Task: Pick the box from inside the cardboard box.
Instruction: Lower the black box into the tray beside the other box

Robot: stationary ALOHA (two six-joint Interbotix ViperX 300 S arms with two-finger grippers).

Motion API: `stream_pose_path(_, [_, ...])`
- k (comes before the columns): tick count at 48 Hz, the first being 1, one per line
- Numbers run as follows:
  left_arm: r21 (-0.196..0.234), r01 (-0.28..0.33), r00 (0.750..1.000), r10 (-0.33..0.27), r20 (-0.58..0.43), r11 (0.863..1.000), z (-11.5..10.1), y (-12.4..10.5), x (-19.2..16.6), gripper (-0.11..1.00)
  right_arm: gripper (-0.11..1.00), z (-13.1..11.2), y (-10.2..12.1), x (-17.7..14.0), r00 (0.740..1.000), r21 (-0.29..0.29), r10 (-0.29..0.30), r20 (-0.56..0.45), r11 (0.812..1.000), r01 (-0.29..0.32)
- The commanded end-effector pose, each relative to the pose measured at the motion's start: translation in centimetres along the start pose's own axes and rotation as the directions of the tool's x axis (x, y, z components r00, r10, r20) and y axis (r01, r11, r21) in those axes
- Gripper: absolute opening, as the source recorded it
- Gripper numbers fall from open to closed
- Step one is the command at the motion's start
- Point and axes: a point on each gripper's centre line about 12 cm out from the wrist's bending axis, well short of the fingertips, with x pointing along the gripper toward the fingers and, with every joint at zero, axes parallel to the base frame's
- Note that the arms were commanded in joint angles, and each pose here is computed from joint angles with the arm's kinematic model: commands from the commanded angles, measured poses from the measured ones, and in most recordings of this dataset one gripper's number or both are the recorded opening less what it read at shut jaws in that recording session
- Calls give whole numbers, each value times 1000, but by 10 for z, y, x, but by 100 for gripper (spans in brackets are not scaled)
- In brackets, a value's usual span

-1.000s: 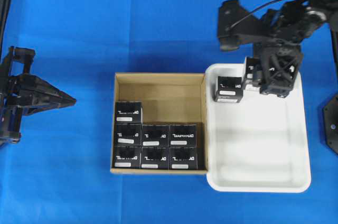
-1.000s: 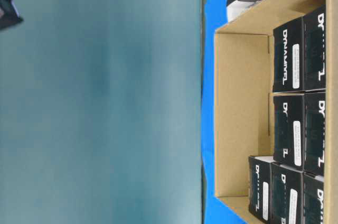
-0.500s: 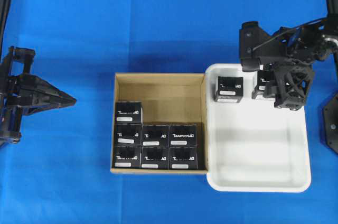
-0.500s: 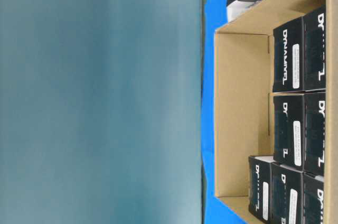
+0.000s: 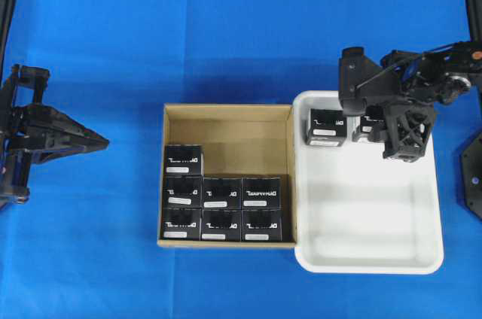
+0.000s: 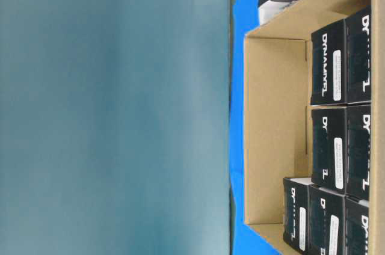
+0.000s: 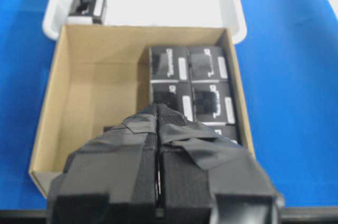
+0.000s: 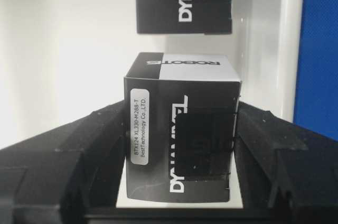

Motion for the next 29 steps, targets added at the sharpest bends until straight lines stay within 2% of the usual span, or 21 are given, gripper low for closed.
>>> stream_pose_path(1, [3, -1, 1000, 1, 28, 1000, 12, 0, 0, -6, 62, 1, -2, 6, 1000, -1, -5, 3, 1000, 5])
stream_pose_path(11, [1, -1, 1000, 1, 28, 1000, 12, 0, 0, -6, 62, 4, -4, 13, 1000, 2, -14, 20, 1000, 14])
stream_pose_path(29, [2, -2, 1000, 2, 28, 1000, 12, 0, 0, -6, 62, 2, -4, 25, 1000, 3, -7, -12, 1000, 7])
